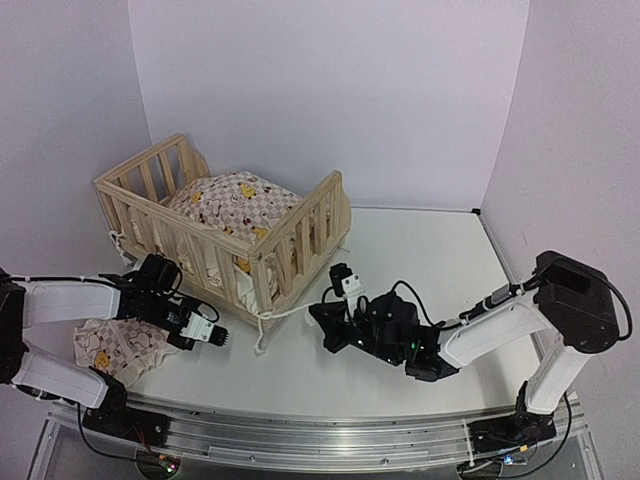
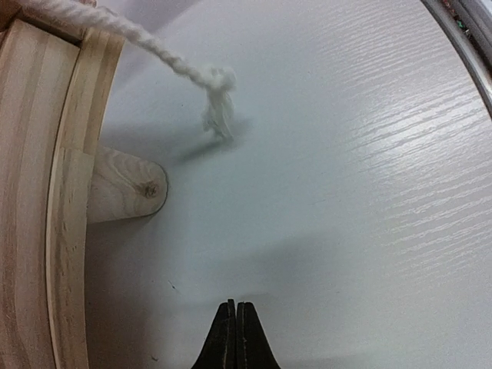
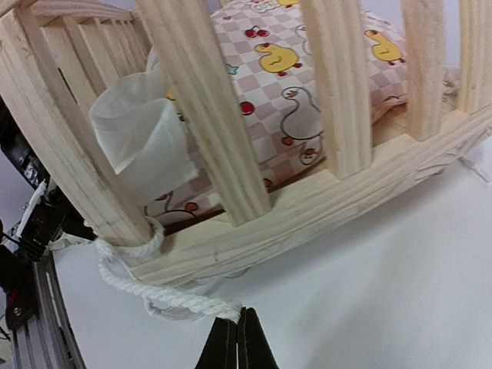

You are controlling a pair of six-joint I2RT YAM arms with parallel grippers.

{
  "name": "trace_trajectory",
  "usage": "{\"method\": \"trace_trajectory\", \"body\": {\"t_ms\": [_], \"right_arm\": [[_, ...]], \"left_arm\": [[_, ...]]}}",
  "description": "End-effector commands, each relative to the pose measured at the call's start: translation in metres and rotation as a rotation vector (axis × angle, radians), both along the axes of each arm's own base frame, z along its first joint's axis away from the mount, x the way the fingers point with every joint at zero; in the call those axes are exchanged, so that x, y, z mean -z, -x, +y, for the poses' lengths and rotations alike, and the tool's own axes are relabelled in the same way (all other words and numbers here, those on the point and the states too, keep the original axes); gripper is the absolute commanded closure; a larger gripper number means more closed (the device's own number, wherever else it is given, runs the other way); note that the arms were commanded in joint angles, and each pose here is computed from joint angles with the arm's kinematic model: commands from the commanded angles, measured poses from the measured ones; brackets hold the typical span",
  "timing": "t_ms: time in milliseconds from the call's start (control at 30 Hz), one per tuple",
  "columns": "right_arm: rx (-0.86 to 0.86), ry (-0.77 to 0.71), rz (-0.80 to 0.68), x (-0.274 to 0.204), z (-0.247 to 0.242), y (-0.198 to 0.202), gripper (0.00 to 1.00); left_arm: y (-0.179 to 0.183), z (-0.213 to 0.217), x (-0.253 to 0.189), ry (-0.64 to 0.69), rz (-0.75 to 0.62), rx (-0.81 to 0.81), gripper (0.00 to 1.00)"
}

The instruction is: Set up the pet bed

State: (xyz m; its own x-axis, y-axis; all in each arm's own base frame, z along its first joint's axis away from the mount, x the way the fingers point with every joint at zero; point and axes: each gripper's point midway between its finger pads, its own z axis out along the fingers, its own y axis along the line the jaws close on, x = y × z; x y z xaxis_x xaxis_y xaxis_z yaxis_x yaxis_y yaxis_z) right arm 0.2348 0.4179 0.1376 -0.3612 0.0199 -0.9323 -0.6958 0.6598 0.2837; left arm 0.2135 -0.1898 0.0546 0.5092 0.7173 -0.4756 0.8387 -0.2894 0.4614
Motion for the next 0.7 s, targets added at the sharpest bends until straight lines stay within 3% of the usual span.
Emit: {"method": "trace_trajectory", "body": {"t_ms": [0,167,267,367,600,667], "right_arm": [[-0.127,-0.051,0.070,-0.006,0.031,0.013,1.00],[-0.158,-0.071,0.093,-0.008,0.040,0.016,1.00],[-0.171,-0.086,0.105,-0.009,0.043,0.018,1.00],[-0.180,-0.099,0.116,-0.010,0.045,0.020,1.00],[-0.187,-0.108,0.105,-0.013,0.048,0.024,1.00],[-0.180,-0.109,0.100,-0.014,0.045,0.025,1.00]], "left_arm": [[0.018,-0.027,-0.043,0.186,-0.030,0.136,0.90],[0.059,-0.058,-0.043,0.206,-0.374,0.451,0.47],[0.063,-0.072,-0.045,0.243,-0.499,0.522,0.35],[0.049,-0.092,-0.067,0.311,-0.288,0.352,0.41],[0.074,-0.102,-0.097,0.490,0.543,-0.109,0.53],[0.084,-0.097,-0.102,0.562,0.608,-0.182,0.57]]}}
